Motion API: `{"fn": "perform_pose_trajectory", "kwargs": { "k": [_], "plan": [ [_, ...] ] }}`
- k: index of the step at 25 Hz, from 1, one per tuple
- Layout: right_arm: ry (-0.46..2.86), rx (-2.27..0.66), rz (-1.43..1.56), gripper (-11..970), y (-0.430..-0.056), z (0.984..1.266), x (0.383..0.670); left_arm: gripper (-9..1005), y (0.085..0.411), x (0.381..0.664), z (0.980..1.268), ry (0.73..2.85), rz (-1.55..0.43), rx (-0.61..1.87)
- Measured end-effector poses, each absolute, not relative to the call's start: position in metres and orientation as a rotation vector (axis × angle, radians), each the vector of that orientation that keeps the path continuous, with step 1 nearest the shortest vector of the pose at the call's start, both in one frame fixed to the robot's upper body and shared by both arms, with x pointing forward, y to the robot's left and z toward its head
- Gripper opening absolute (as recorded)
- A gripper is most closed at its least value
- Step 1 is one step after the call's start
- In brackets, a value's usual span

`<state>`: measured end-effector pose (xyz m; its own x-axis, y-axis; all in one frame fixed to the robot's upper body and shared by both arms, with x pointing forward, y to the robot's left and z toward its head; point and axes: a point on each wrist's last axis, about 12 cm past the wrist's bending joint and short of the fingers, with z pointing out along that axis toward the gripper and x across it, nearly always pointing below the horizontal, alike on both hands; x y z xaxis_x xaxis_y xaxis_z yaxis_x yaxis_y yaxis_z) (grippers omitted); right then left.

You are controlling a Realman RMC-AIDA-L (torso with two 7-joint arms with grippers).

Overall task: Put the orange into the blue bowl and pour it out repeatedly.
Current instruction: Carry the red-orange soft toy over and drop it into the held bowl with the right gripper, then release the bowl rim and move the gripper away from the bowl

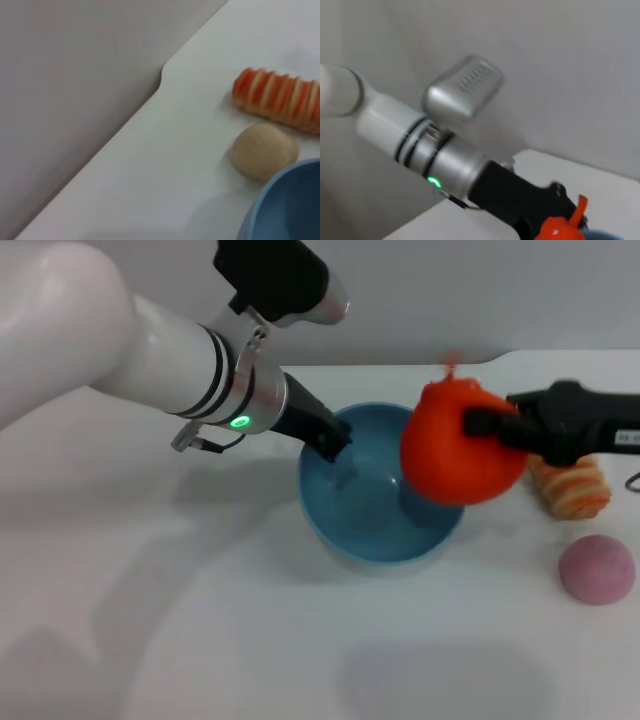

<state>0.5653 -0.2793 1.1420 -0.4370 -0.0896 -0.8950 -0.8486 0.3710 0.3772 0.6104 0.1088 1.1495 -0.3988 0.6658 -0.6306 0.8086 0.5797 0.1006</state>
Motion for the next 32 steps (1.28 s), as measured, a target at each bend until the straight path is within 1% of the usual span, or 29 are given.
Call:
{"fn": "perform_pose_trajectory", "kwargs": {
  "k": [3, 7, 12, 18, 21, 26, 32],
  "plan": [
    [1.840, -0.791, 1.153, 37, -0.277, 1.129, 0.563, -1, 0.105, 0.610, 1.153, 2.160, -0.302, 1.168],
    [1.886, -0.743, 1.160, 18, -0.276, 1.122, 0.564, -2, 0.103, 0.613, 1.156, 2.154, -0.307, 1.155],
    [1.886, -0.677, 1.123, 117, -0.279, 1.119, 0.567, -2, 0.104, 0.613, 1.156, 2.162, -0.307, 1.153],
    [1.875, -0.671, 1.116, 241, -0.279, 1.121, 0.569, -1, 0.104, 0.613, 1.155, 2.163, -0.308, 1.156],
    [1.850, -0.624, 1.112, 303, -0.284, 1.123, 0.568, -1, 0.102, 0.612, 1.154, 2.167, -0.312, 1.159],
    [1.793, -0.521, 1.079, 504, -0.306, 1.126, 0.562, -1, 0.097, 0.600, 1.145, 2.204, -0.332, 1.220],
    [1.796, -0.485, 1.050, 512, -0.319, 1.125, 0.556, -2, 0.091, 0.592, 1.136, 2.226, -0.344, 1.256]
  ]
}}
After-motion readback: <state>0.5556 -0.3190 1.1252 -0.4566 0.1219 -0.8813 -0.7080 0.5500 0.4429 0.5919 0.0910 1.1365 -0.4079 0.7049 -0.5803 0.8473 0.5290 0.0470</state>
